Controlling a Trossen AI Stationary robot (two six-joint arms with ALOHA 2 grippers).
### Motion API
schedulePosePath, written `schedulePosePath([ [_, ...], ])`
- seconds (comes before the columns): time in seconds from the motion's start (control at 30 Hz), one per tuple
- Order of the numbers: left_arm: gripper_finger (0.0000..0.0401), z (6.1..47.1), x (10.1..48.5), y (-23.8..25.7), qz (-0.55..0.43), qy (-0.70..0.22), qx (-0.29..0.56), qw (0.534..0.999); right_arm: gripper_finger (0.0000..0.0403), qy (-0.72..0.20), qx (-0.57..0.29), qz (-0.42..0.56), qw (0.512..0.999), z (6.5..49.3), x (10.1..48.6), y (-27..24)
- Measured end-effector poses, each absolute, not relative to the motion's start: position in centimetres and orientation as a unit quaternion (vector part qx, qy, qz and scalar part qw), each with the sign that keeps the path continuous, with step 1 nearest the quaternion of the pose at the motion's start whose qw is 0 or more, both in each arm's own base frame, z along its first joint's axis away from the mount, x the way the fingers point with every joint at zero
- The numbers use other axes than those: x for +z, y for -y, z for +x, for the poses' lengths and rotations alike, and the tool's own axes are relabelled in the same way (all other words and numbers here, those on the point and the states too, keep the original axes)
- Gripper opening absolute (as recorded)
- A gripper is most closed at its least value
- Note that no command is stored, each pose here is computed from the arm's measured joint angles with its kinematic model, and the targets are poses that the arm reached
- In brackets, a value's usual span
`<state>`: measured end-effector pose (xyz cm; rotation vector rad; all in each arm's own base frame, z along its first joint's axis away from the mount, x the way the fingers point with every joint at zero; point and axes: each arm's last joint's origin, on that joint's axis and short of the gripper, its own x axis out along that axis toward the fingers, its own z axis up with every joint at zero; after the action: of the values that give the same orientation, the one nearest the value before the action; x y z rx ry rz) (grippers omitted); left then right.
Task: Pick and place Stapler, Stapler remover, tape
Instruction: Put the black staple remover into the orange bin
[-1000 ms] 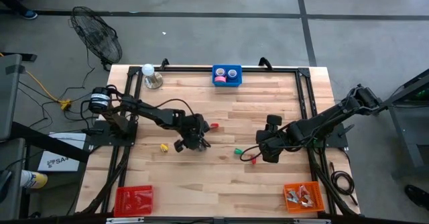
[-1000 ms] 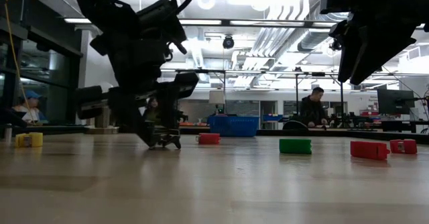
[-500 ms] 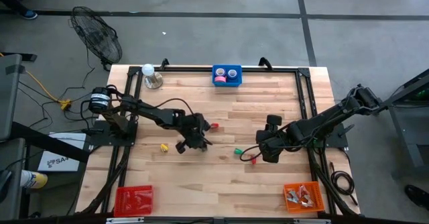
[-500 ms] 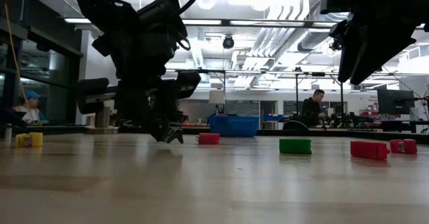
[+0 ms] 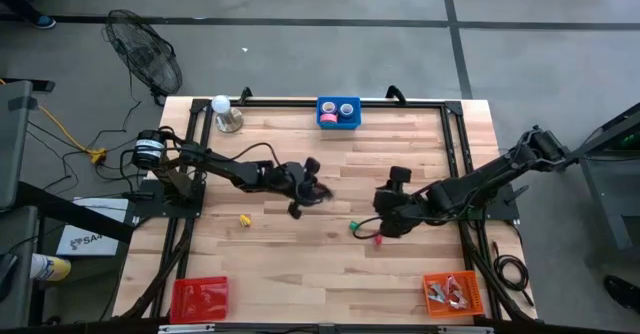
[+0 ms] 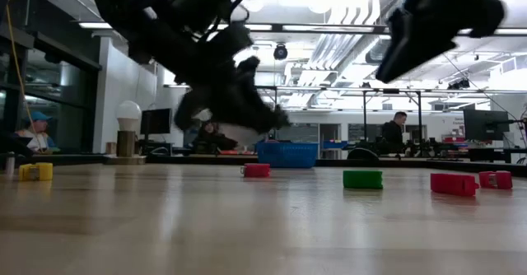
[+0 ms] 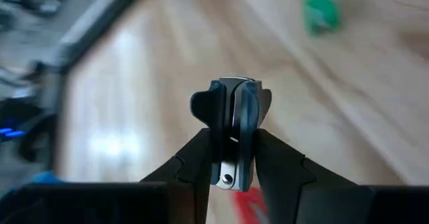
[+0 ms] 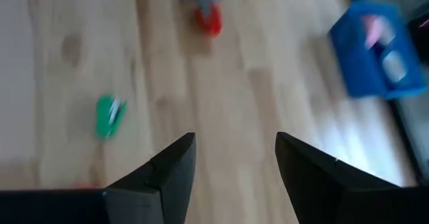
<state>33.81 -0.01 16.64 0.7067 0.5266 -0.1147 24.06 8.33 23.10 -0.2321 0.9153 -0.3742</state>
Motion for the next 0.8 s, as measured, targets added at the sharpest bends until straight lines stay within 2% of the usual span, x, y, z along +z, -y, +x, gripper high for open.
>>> schedulePosePath([
  [0.27, 0.0094, 34.5, 18.3, -0.4, 0.358, -0.192, 0.044, 0.913, 0.0197, -0.368, -0.233, -0.15, 0.888, 25.7, 24.1, -6.9],
  [0.53, 0.0094, 34.9, 20.0, -0.5, 0.382, -0.123, 0.094, 0.911, 0.0198, -0.338, -0.208, -0.161, 0.904, 27.5, 25.0, -4.9],
  [0.8, 0.0094, 34.9, 20.3, -0.6, 0.399, -0.119, 0.111, 0.903, 0.0197, -0.315, -0.173, -0.175, 0.917, 28.5, 25.6, -3.4],
])
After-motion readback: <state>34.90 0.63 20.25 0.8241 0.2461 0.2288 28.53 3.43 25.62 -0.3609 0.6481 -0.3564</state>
